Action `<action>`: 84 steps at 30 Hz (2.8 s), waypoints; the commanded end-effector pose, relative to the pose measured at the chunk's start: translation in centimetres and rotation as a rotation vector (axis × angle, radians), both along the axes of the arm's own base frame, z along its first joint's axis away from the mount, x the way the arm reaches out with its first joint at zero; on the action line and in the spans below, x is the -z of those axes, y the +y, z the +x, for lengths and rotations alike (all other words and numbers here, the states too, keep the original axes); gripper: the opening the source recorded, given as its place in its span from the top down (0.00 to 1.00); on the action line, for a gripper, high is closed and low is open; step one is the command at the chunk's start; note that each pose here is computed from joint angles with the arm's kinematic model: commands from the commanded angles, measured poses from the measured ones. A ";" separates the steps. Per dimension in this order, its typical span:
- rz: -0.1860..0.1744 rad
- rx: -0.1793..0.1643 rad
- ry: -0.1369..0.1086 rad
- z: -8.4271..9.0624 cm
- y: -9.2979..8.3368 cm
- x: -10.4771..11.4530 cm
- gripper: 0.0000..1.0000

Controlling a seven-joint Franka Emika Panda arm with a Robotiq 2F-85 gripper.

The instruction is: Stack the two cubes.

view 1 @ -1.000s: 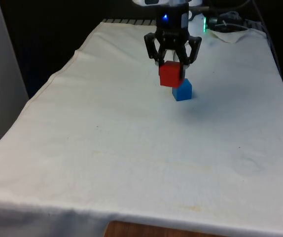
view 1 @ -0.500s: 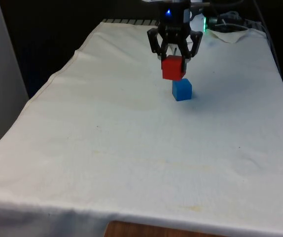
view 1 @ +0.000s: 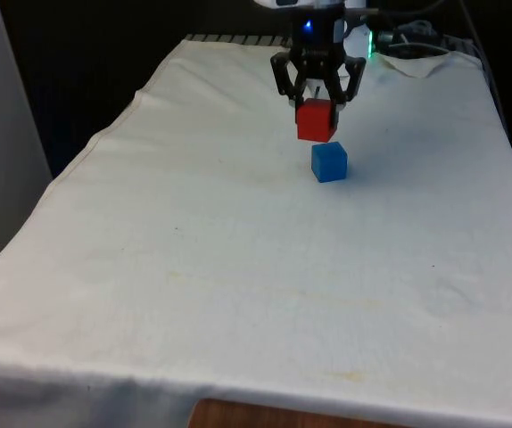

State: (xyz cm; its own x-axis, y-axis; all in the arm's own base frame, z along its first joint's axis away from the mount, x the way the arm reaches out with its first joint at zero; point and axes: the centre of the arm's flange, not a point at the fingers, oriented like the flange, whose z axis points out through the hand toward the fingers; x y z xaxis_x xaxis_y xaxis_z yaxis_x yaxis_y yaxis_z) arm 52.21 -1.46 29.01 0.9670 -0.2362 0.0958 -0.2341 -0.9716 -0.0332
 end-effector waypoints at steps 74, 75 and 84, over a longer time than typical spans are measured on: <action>0.013 -0.022 -0.041 -6.4 3.5 5.4 0.98; 0.011 -0.023 -0.042 -6.4 3.4 5.6 0.98; 0.000 -0.019 -0.034 -6.3 2.4 5.7 0.91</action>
